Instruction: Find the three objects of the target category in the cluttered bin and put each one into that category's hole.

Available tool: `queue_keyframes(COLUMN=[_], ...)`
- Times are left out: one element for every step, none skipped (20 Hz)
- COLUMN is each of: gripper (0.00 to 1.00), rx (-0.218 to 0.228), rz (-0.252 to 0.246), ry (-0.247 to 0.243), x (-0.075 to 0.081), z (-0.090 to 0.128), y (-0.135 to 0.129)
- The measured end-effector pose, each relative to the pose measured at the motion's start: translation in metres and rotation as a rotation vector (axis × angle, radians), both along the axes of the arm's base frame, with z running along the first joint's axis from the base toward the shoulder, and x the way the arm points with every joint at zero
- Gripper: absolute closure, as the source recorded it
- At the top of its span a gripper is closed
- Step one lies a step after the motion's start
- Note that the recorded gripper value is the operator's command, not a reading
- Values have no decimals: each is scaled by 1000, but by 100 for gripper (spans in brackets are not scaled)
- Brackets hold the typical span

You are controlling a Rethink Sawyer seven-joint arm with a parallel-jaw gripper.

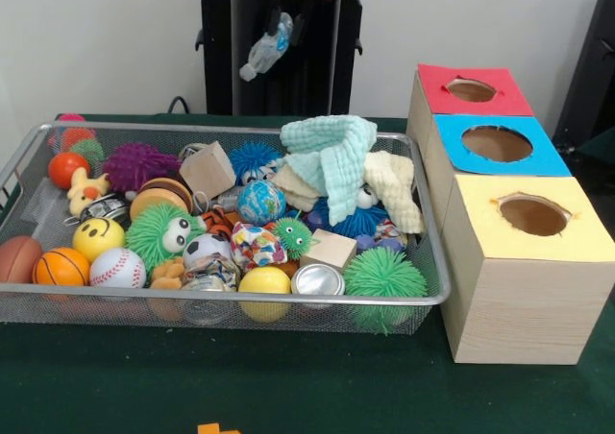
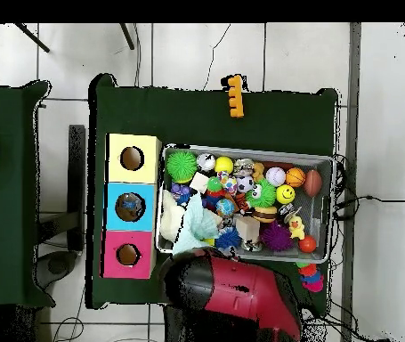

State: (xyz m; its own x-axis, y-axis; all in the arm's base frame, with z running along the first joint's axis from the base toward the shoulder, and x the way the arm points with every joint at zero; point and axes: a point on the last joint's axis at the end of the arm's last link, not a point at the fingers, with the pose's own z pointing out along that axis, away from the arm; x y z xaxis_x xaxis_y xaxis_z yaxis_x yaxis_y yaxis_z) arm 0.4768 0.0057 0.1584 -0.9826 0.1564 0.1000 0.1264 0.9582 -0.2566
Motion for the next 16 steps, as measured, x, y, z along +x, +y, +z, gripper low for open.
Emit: queue_keyframes(gripper=[100, 100, 100, 100, 100, 100, 100, 100, 100, 100, 100, 100, 100, 100, 100, 100], rx=[1, 1, 2, 3, 4, 4, 4, 3, 1, 0, 0, 0, 0, 0, 1, 1], rz=[-5, -7, -10, -12, -12, -13, -13, -14, -12, -12, -13, -14, -17, -18, -20, -22], ry=[2, 2, 3, 4, 5, 5, 4, 3, 2, 1, -1, -2, -3, -4, -4, -3], x=[-4, -6, -8, -11, -13, -16, -17, -19, -21, -22, -25, -26, -26, -27, -27, -27], z=[0, 0, 0, 0, 0, 0, 0, 0, 0, 0, 0, 0, 0, 0, -1, -2], y=[9, 11, 16, 22, 29, 37, 42, 47, 54, 59, 68, 71, 74, 75, 78, 80])
